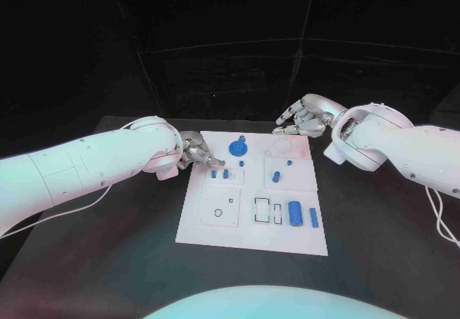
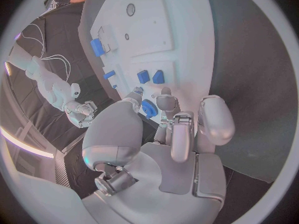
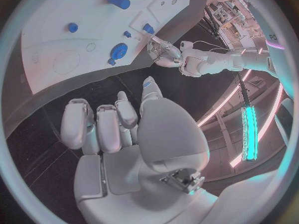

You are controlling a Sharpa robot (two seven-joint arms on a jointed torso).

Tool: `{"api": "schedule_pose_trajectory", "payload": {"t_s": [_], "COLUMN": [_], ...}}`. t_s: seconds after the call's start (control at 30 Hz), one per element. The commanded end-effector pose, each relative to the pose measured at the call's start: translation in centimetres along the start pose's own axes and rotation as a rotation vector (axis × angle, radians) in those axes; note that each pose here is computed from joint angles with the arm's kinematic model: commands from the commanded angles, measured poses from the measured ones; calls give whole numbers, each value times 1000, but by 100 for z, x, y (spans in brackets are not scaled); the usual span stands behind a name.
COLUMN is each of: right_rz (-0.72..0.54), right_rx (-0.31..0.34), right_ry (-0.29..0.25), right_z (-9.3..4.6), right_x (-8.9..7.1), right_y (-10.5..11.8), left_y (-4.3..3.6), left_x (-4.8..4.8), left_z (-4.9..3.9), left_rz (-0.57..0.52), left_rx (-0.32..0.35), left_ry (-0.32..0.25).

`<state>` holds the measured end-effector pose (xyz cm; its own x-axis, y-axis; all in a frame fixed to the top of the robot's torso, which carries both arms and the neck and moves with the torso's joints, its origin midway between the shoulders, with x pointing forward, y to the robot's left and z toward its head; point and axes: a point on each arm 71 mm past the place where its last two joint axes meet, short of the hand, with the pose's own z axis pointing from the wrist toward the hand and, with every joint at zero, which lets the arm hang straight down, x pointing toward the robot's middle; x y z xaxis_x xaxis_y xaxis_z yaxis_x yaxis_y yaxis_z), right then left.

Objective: Assemble the parts on the task board

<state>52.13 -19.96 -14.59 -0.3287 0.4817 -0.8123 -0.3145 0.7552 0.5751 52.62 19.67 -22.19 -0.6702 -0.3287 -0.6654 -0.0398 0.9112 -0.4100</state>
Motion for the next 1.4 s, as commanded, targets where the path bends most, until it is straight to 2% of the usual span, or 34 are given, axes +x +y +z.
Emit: {"api": "schedule_pose_trajectory", "payload": {"t_s": [0.03, 0.17, 0.3, 0.43, 0.53, 0.67, 0.83, 0.97, 1.4], "right_rz": [1, 1, 1, 1, 1, 1, 1, 2, 2], "right_rx": [-8, -6, -5, -7, -8, -10, -12, -15, -20], "right_ry": [0, -1, -1, -1, -2, -1, 1, 2, 3], "right_z": [3, 5, 9, 14, 20, 24, 29, 33, 43], "right_x": [-8, -9, -8, -5, -2, 2, 7, 12, 21], "right_y": [12, 8, 8, 14, 17, 24, 31, 39, 54], "left_y": [-71, -95, -214, -357, -459, -540, -578, -599, -686], "left_x": [-82, -118, -146, -140, -99, -33, 58, 122, 181], "left_z": [-28, -51, -60, -47, -27, 11, 80, 146, 270], "left_rz": [-143, -193, -200, -77, 35, 128, 208, 254, 308], "left_rx": [128, 203, 345, 459, 539, 596, 600, 552, 434], "left_ry": [-94, -127, -160, -218, -257, -292, -285, -258, -245]}}
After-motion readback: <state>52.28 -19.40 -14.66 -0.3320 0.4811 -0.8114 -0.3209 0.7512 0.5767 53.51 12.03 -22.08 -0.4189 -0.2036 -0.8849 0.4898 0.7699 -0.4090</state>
